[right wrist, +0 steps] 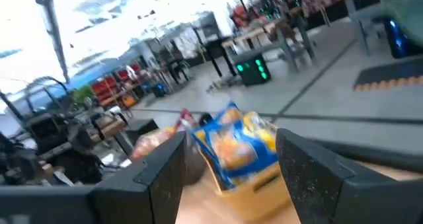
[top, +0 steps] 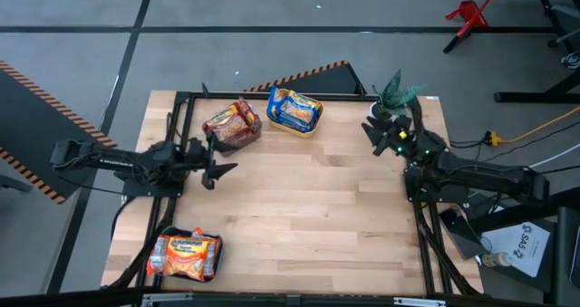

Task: Sort Maruchan noodles
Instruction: Return to Home Position

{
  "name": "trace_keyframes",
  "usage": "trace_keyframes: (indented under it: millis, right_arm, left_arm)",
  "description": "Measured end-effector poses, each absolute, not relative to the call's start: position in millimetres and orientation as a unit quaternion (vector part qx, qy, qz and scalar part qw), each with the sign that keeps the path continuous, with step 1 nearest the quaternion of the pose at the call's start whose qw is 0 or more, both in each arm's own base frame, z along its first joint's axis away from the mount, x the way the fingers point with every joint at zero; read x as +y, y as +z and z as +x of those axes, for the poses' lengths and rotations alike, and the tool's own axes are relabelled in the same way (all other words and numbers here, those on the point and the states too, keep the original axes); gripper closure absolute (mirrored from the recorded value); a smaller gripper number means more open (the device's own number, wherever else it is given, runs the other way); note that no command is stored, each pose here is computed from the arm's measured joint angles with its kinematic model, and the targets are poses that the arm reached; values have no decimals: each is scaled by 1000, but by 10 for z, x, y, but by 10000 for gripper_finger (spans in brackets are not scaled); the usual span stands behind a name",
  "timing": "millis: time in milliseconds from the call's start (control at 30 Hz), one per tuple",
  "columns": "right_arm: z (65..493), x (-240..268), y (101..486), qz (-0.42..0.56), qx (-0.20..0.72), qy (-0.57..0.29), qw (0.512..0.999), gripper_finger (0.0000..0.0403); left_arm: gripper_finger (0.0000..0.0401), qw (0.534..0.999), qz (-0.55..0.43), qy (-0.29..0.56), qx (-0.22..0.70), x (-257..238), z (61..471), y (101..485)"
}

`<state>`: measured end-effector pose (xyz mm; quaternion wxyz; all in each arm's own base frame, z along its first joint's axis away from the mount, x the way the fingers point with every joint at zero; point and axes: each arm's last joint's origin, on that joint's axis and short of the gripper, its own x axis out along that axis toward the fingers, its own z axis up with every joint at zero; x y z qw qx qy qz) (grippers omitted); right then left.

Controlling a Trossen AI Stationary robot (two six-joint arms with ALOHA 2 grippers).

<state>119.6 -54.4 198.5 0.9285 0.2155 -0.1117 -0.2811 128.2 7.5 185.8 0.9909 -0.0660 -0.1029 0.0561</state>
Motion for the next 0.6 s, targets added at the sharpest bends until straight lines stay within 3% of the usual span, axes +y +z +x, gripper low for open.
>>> trace_keyframes:
  millis: [167,333,433,600]
  right_arm:
    - [1027,-600,2335,182,-114,-278,936,182]
    - [691,-540,2557,170,-49,-355,918,182]
    - [532,-457,2473,173,-65,-370,910,182]
    - [698,-508,2015,238,-56,-289,926,182]
  left_arm:
    - [126,990,-91,55,-93,71,1171,1851]
    - [126,992,-94,57,-66,67,1051,1789]
    - [126,992,-82,75,-57,74,987,1757]
    - [126,992,-78,92,-45,82,965,1726]
